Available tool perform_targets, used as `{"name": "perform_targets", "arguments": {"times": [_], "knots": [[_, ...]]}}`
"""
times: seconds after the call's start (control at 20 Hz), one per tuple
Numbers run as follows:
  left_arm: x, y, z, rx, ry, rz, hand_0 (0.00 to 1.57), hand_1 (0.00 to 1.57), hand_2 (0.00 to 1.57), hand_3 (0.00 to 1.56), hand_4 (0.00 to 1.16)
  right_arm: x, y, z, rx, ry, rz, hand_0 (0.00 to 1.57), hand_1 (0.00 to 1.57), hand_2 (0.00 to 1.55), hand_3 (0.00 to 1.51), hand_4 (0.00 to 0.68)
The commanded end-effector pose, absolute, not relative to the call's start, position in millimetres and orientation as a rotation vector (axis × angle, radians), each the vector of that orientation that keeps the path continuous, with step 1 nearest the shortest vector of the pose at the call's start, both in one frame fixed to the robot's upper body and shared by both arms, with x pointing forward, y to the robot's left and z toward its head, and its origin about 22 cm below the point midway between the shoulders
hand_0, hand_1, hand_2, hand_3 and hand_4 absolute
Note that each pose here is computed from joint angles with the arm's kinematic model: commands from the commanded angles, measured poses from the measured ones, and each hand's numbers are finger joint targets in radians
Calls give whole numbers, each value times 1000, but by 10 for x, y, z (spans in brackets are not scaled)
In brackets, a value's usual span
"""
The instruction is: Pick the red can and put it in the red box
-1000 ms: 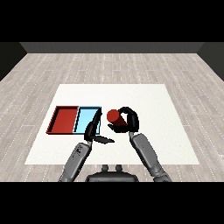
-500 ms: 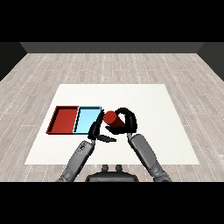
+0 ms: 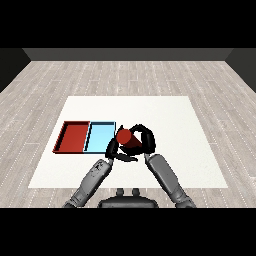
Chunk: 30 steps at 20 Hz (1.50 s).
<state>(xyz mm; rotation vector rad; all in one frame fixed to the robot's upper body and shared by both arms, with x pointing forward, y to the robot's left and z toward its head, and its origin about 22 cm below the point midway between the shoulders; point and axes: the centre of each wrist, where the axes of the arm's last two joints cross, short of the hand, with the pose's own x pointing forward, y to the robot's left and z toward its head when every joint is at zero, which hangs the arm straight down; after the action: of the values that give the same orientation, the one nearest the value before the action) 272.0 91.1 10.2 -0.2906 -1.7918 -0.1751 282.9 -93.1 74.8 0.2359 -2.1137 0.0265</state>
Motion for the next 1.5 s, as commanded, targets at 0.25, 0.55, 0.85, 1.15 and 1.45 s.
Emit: {"name": "perform_targets", "arguments": {"times": [0.25, 0.55, 0.85, 1.15, 1.45], "knots": [[2636, 838, 43, -338, -1786, -168, 0, 0, 0, 0, 0, 2770, -763, 764, 310, -2090, -22, 1496, 1496, 1444, 1405, 640], [2767, 841, -118, -375, -1777, -160, 0, 0, 0, 0, 0, 2730, -744, 857, 349, -2098, -12, 1513, 1513, 1456, 1422, 656], [2592, 838, 45, -391, -1774, -178, 0, 0, 0, 0, 0, 2621, -613, 858, 348, -2094, 0, 1520, 1520, 1459, 1405, 646], [2600, 729, 23, -255, -1725, 79, 1447, 1447, 1478, 1424, 1113, 2808, -522, 846, 352, -2094, 11, 1560, 1560, 1467, 1397, 654], [2868, 719, 41, -202, -1714, 10, 1571, 1571, 1564, 1484, 1116, 2620, -509, 712, 353, -2082, 3, 1492, 1492, 1442, 1388, 651]]}}
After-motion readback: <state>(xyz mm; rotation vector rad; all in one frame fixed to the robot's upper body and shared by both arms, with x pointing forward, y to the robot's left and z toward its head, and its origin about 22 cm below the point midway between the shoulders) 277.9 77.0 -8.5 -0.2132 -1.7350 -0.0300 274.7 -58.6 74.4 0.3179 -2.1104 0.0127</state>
